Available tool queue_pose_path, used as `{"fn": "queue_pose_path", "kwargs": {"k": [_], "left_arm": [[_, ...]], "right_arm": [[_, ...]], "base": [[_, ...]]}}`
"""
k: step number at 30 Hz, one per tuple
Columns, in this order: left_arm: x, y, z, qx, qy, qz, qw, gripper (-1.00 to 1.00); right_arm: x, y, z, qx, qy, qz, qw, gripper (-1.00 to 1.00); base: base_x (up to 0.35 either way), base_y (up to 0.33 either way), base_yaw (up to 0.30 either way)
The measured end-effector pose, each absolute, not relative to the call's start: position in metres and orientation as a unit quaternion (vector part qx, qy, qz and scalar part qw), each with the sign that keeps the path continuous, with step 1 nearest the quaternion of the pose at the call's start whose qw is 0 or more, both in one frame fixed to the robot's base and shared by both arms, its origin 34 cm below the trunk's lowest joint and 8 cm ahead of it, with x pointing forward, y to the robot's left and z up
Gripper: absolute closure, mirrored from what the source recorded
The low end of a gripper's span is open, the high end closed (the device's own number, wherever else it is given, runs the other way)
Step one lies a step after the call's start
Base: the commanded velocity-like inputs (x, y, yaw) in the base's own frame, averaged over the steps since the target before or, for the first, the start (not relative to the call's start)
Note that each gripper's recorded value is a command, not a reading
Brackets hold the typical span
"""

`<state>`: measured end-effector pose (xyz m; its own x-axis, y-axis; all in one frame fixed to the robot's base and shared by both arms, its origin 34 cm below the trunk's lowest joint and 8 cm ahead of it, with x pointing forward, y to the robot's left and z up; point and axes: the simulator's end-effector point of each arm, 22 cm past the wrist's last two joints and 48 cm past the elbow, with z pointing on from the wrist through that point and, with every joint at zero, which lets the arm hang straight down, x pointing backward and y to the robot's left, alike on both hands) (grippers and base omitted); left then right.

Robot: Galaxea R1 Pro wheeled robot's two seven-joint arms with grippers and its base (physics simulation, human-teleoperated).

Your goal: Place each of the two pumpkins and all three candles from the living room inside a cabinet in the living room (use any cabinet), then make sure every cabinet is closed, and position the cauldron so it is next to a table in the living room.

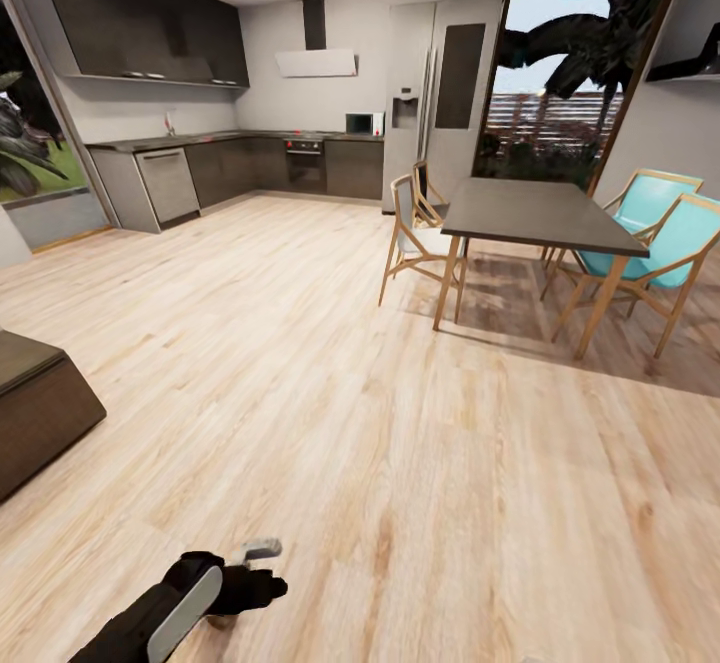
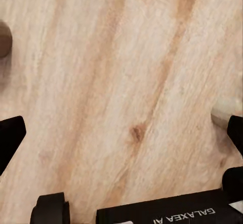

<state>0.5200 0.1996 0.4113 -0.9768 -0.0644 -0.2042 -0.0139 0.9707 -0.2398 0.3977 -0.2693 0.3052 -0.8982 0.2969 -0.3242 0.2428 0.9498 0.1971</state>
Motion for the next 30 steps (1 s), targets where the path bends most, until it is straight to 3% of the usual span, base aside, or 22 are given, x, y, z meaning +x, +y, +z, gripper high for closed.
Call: {"fn": "queue_pose_path", "kwargs": {"k": [8,30], "left_arm": [[0.582,0.150,0.442,-0.013,0.982,-0.123,0.144,-1.00],[0.590,0.155,0.403,-0.020,0.981,-0.105,0.159,-1.00]], "right_arm": [[0.439,-0.299,0.300,0.136,0.974,0.029,0.176,-1.00],[0.432,-0.255,0.252,0.087,0.984,0.007,0.155,-1.00]], "base": [[0.000,0.000,0.000],[0.000,0.000,0.000]]}}
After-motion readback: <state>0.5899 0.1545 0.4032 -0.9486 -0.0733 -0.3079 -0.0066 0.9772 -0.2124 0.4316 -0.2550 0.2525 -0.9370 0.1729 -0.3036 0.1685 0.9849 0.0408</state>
